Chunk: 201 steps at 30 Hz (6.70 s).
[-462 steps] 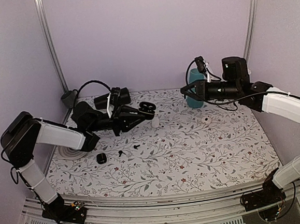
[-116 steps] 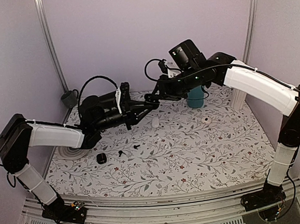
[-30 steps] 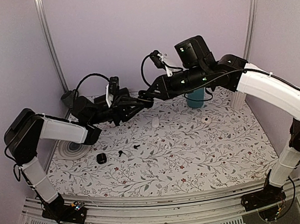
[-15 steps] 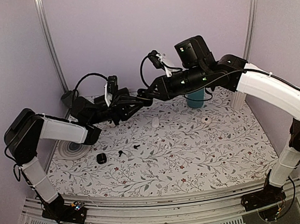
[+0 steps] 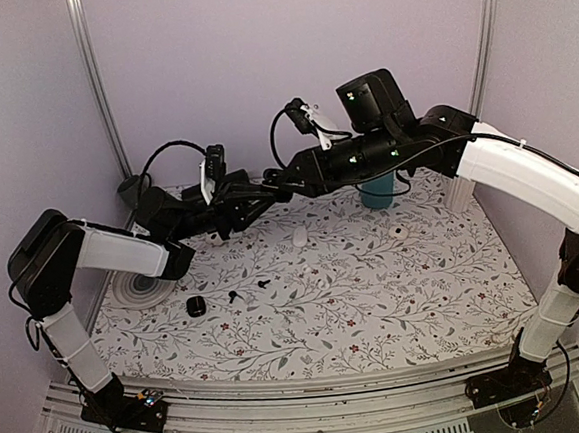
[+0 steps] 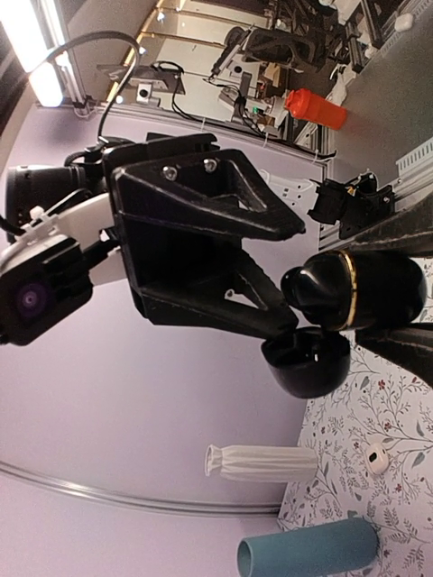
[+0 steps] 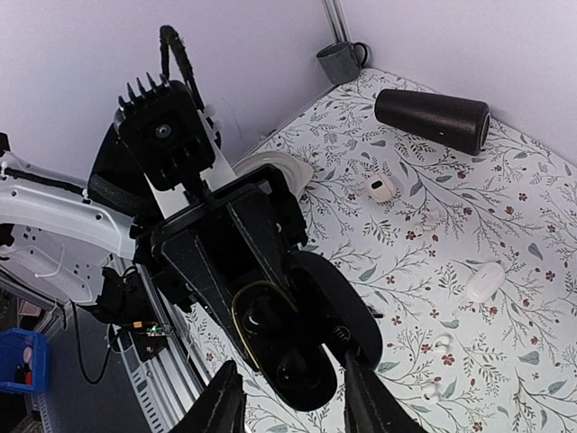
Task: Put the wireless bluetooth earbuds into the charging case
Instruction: Adjust the right earbud in the right side groove of the charging case, then close the charging case, then pass from the left arm to the right, then place the charging case at the center of the board, then reset both arms
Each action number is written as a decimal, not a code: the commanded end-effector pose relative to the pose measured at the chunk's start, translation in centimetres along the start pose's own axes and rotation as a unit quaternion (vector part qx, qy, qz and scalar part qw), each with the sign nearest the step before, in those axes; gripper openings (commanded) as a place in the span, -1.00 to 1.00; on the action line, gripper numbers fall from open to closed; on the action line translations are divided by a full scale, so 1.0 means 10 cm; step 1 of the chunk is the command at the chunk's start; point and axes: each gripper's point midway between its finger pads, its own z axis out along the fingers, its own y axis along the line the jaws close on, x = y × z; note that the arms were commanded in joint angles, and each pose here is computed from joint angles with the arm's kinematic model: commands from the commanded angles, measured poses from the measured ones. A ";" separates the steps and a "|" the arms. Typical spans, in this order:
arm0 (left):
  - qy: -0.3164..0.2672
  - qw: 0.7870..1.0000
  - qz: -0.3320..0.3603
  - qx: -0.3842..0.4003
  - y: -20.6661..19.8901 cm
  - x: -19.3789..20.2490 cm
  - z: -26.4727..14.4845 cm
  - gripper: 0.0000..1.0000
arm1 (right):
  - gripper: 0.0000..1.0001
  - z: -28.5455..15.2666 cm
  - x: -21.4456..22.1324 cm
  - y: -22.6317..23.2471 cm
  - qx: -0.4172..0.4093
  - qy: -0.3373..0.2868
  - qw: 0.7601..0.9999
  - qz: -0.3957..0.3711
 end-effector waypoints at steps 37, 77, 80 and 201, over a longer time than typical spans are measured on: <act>0.010 0.999 0.015 -0.028 -0.03 -0.02 0.04 -1.00 | 0.14 -0.09 -0.07 -0.07 -0.205 -0.078 0.974 0.052; 0.033 0.988 -0.136 -0.066 0.22 -0.06 0.33 -1.00 | -0.25 -0.16 -0.14 -0.08 -0.263 -0.176 0.946 0.064; 0.033 0.988 -0.141 -0.060 0.20 -0.06 0.35 -1.00 | -0.26 -0.15 -0.17 -0.10 -0.257 -0.182 0.947 0.065; 0.063 0.838 -0.019 -0.541 0.81 0.02 -1.76 0.92 | 0.98 -1.45 1.52 -3.47 0.346 -0.197 0.886 0.238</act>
